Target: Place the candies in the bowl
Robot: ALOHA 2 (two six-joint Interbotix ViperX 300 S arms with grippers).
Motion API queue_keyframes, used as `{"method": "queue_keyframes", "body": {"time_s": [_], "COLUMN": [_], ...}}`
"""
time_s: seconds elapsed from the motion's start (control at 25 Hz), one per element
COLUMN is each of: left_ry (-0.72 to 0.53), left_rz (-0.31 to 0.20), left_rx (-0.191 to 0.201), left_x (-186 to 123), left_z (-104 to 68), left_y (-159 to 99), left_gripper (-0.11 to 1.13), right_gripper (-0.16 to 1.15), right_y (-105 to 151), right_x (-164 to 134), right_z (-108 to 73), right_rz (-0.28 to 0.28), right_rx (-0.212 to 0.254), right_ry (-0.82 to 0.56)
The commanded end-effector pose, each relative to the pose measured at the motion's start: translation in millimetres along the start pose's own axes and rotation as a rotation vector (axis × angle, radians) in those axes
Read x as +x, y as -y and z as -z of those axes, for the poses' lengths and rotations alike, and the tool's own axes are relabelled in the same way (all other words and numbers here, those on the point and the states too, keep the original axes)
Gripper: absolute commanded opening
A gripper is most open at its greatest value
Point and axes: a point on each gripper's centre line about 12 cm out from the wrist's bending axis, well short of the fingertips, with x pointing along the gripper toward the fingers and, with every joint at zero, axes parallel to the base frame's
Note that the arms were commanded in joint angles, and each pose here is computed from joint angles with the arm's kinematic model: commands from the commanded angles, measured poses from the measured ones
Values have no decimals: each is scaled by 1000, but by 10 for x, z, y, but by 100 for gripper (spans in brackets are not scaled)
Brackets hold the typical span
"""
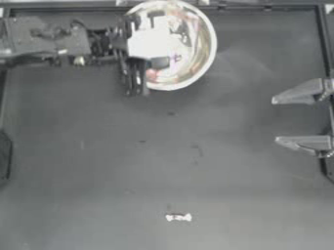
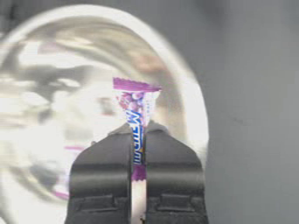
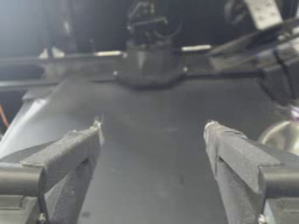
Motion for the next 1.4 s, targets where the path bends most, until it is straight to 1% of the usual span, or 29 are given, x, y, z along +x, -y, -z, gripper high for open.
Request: {"method": "queue_keyframes", "body": {"time_s": [0.04,0.32,0.44,0.52,0.56,0.6,0.76,0.8,0.84,0.88,1.0,1.08,1.2,1.28,1.4], "left_ry": [30,-9,-21,-27,-32,-35,-34,-33,-28,-26,-13,-5,14,37,82], "left_rz": [-43,-75,-78,-80,-79,-79,-77,-77,-79,-81,-87,-88,-91,-87,-78], "left_rx": [-17,-48,-43,-44,-45,-45,-54,-55,-57,-60,-56,-61,-59,-62,-54], "left_x": [51,357,439,486,516,541,594,594,587,580,542,511,424,327,120], "left_z": [-39,143,181,196,204,211,191,190,178,176,142,118,60,-9,-137], "left_y": [-225,-477,-516,-543,-548,-554,-556,-556,-562,-571,-586,-588,-580,-548,-448], "left_gripper": [19,19,20,23,29,37,92,103,109,108,95,94,96,96,93], "right_gripper": [99,99,99,99,99,99,99,99,99,99,99,99,99,99,99], "right_y": [-3,0,-3,-3,-3,0,-1,-1,-1,-1,0,0,0,1,1], "right_x": [21,21,21,21,21,21,19,19,19,19,19,18,18,18,18], "right_z": [-32,-36,-36,-36,-36,-36,-17,-19,-17,-17,-12,-10,-11,-11,-5], "right_rz": [0,2,0,0,0,2,1,1,1,1,1,1,1,1,1], "right_rx": [6,8,6,6,6,6,9,9,10,9,10,7,7,9,6], "right_ry": [11,14,14,14,14,14,9,11,9,9,9,11,12,12,11]}}
